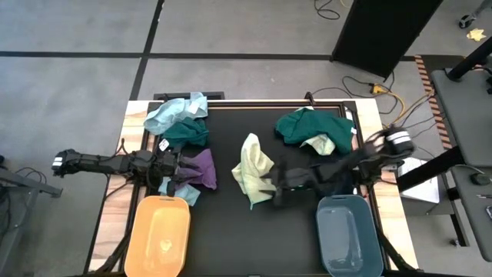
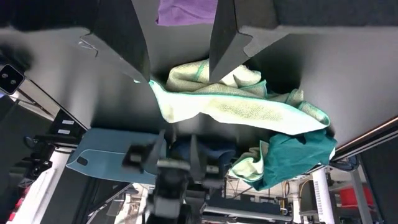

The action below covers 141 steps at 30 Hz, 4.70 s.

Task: Sort microfiber towel by color & place in baskets
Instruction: Put the bottom light green microfiber towel into the blue bin, then put the light green microfiber towel into the blue bin

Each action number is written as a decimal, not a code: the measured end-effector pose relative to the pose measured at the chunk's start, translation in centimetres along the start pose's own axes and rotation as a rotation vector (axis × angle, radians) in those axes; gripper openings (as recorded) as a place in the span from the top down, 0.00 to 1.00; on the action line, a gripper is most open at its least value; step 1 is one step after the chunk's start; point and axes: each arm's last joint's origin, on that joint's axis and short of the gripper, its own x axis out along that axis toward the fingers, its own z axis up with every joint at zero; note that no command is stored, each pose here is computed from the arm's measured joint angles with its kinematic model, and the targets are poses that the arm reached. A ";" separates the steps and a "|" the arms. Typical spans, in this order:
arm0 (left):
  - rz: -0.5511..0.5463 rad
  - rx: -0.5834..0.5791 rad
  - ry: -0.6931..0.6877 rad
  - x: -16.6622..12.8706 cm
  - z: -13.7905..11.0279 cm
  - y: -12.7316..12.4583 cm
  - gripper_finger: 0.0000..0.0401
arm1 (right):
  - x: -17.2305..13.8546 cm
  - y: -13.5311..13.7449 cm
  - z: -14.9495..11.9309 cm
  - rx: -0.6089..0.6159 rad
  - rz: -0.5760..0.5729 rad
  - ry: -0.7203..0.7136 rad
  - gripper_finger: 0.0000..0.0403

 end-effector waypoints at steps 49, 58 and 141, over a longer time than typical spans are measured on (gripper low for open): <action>0.000 0.000 0.002 0.0 0.0 0.0 0.62 | -23.1 11.8 13.7 0.587 -0.125 1.120 0.95; 0.001 0.000 -0.001 0.0 0.0 0.0 0.62 | -24.8 13.1 7.7 0.647 -0.253 1.166 0.95; 0.000 0.000 0.003 0.0 0.0 0.0 0.62 | -10.9 -11.0 -3.9 0.887 -1.031 0.515 0.94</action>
